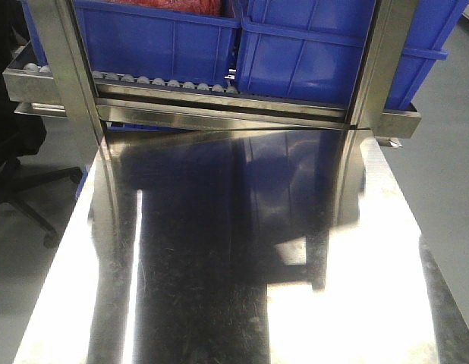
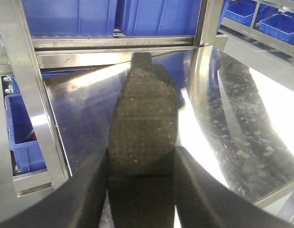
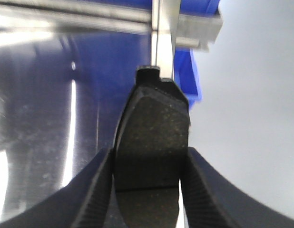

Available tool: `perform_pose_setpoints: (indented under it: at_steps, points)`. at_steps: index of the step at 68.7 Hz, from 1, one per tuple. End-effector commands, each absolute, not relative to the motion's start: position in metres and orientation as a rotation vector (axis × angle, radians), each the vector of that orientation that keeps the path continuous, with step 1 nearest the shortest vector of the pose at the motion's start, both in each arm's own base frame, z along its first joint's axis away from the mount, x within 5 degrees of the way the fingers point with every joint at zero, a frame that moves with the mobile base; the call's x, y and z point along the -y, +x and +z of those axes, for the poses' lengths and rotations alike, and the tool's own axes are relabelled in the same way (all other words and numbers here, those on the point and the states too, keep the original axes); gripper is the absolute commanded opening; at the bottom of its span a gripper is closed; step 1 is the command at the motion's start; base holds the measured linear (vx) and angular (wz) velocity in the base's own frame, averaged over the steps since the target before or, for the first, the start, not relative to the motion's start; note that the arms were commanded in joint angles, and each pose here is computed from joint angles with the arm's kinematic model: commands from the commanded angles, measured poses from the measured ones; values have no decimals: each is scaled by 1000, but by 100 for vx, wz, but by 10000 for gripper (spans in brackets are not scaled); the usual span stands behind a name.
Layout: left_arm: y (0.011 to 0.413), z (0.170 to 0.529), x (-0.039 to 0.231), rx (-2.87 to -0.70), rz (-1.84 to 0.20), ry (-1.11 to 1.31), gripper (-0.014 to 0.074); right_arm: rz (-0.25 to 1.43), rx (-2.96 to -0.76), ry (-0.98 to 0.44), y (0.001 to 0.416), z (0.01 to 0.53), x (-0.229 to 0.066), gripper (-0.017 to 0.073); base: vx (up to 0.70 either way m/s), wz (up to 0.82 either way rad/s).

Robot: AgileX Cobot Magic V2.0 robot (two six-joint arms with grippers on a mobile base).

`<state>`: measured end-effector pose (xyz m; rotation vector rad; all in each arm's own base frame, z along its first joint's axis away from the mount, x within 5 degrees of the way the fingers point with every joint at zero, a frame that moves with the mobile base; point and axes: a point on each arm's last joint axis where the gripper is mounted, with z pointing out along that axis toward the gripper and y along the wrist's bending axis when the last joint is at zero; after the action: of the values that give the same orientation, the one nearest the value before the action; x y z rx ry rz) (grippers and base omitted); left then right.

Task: Move and align brake pads A on conveyor
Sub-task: 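Close the right gripper on the brake pad and lift it, then back the base away from the steel table and turn toward the aisle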

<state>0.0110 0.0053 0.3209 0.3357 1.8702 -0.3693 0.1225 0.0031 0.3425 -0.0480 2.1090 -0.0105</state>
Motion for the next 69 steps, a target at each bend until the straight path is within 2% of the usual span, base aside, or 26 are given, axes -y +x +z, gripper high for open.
perform_pose_setpoints:
  at_steps: [1, 14, 26, 69]
  points:
    - [13, 336, -3, -1766, -401, 331, -6, -19, -1918, -60, 104, 354, -2, -6, 0, 0]
    - [13, 336, -3, -1766, -401, 331, -6, 2, -1790, -97, 65, 336, -4, -6, 0, 0]
    - [13, 336, -3, -1766, -401, 331, -6, 44, -1696, -152, 48, 318, -9, -6, 0, 0]
    - [13, 336, -3, -1766, -401, 331, -6, 39, -1648, -156, 45, 318, -9, -6, 0, 0]
